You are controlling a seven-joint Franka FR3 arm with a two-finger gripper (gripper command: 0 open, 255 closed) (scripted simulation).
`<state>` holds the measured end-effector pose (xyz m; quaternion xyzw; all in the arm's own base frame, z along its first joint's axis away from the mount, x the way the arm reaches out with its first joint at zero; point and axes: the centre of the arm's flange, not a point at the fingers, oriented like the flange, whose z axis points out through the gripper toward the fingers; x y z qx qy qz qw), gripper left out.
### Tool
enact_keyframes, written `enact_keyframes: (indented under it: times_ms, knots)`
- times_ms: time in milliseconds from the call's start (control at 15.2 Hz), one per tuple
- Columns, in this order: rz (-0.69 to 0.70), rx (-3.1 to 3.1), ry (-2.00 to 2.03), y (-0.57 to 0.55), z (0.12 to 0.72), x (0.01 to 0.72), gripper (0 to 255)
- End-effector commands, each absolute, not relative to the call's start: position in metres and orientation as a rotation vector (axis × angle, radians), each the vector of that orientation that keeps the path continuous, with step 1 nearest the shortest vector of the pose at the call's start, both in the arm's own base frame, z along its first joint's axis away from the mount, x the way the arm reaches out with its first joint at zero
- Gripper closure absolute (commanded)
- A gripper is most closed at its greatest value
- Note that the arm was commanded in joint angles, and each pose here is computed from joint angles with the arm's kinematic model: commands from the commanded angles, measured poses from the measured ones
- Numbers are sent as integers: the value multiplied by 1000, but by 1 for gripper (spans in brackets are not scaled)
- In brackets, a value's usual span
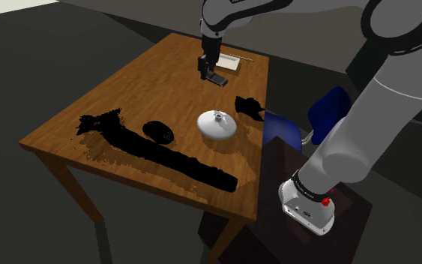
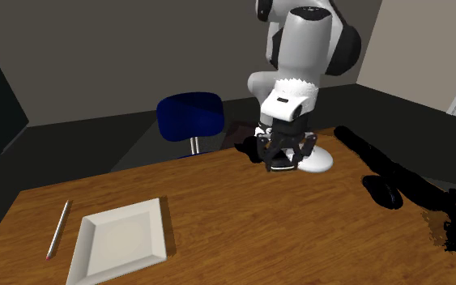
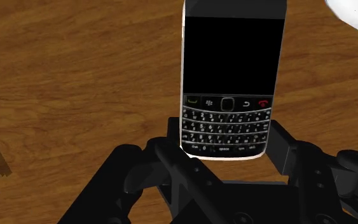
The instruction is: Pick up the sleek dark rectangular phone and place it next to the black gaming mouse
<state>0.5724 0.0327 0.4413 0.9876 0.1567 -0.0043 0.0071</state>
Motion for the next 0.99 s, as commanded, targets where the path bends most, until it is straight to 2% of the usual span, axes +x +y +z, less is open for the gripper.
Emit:
enact_keyframes:
  times_ms: [0, 924]
  knots:
    - [-13, 3090, 489, 57, 444, 585, 255]
    - [-13, 3090, 489, 214, 438, 660, 255]
